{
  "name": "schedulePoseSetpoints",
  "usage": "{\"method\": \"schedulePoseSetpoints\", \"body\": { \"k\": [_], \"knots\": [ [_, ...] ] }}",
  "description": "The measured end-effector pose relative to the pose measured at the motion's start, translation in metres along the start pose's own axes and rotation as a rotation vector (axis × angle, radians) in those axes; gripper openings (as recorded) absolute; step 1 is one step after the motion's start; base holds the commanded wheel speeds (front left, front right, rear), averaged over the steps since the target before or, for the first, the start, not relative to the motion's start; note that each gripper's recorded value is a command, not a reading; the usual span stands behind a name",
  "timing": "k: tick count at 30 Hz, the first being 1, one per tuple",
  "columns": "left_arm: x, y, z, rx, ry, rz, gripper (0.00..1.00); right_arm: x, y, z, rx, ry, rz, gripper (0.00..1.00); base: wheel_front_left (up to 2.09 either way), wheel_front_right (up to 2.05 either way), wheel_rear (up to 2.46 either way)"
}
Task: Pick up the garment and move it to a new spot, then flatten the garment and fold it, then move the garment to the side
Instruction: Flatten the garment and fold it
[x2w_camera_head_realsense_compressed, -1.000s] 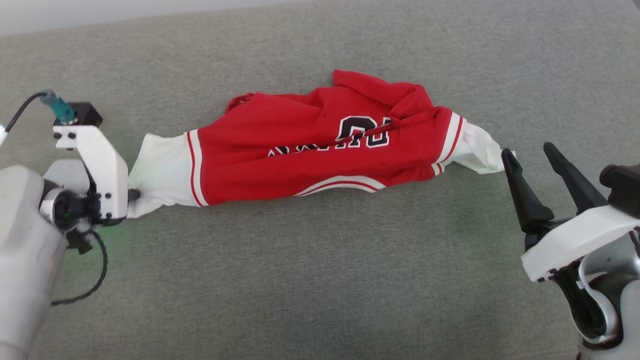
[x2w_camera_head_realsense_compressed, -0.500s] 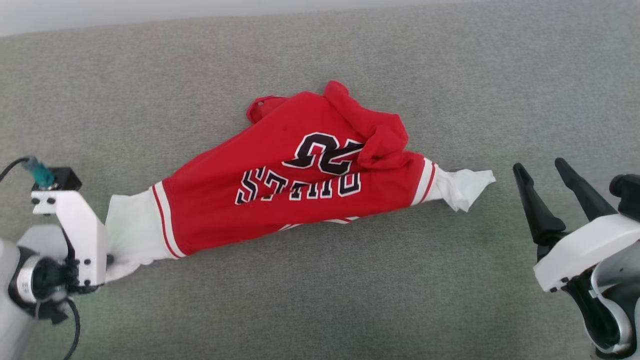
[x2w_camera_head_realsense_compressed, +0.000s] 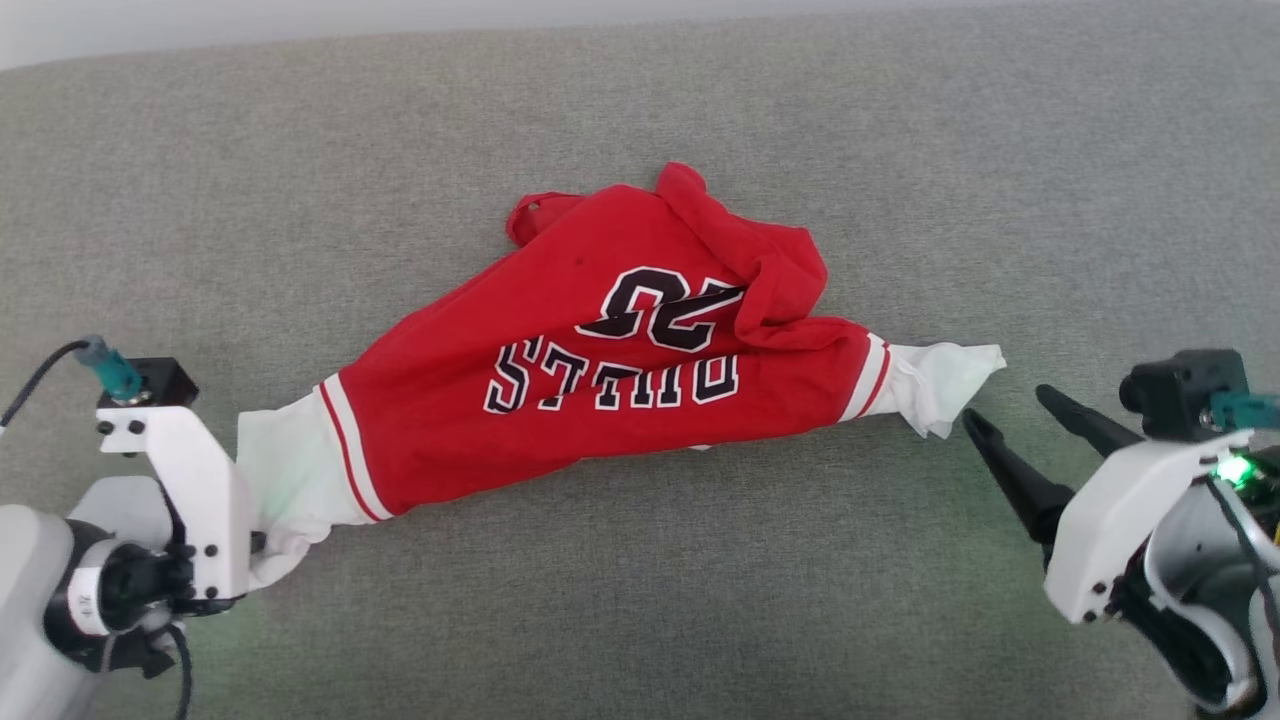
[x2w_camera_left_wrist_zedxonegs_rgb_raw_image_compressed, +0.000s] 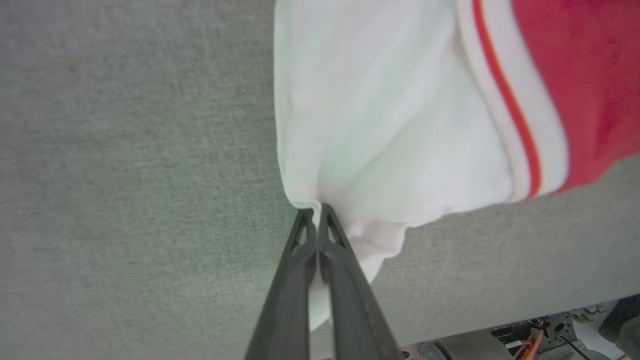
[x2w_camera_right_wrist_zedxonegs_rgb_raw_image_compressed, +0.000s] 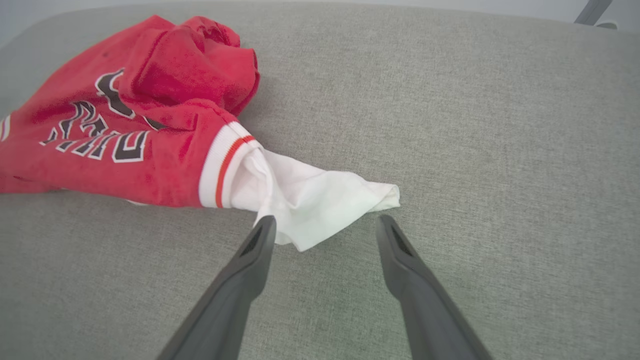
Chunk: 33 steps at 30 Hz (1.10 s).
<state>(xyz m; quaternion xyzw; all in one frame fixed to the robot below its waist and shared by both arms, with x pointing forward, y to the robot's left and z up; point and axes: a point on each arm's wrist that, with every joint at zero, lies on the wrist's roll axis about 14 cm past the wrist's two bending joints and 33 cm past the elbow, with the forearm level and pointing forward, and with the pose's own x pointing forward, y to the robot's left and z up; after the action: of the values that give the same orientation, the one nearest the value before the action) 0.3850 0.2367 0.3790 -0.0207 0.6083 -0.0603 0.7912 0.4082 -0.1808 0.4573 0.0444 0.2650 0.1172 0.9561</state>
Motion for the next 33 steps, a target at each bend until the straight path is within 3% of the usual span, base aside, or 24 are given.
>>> {"method": "schedulePoseSetpoints", "body": {
  "k": [8, 19, 20, 21, 22, 29, 33],
  "knots": [
    [0.004, -0.011, -0.005, 0.004, -0.002, -0.036, 0.00, 0.023, -0.009, -0.015, -0.089, 0.221, 0.041, 1.00, 0.00, 0.00, 0.00],
    [0.010, -0.011, -0.005, -0.019, -0.017, -0.054, 0.00, 0.057, 0.005, -0.050, -0.233, 0.473, 0.131, 1.00, 0.00, 0.00, 0.00],
    [0.011, -0.011, -0.005, -0.021, -0.019, -0.055, 0.00, 0.059, 0.007, -0.052, -0.229, 0.487, 0.140, 0.49, 0.00, 0.00, 0.00],
    [0.011, -0.010, -0.004, -0.025, -0.021, -0.055, 0.00, 0.061, 0.006, -0.055, -0.239, 0.507, 0.141, 0.49, 0.00, 0.00, 0.00],
    [0.012, -0.010, -0.004, -0.029, -0.021, -0.055, 0.00, 0.062, 0.005, -0.057, -0.245, 0.524, 0.141, 0.00, 0.00, 0.00, 0.00],
    [-0.003, -0.009, 0.021, -0.035, -0.116, -0.052, 0.00, 0.061, 0.009, -0.041, -0.155, 0.503, 0.176, 0.00, 0.00, 0.00, 0.00],
    [-0.032, -0.013, 0.051, -0.003, -0.222, -0.055, 0.00, 0.054, 0.020, -0.002, -0.077, 0.405, 0.231, 0.00, 0.00, 0.00, 0.00]
  ]
}}
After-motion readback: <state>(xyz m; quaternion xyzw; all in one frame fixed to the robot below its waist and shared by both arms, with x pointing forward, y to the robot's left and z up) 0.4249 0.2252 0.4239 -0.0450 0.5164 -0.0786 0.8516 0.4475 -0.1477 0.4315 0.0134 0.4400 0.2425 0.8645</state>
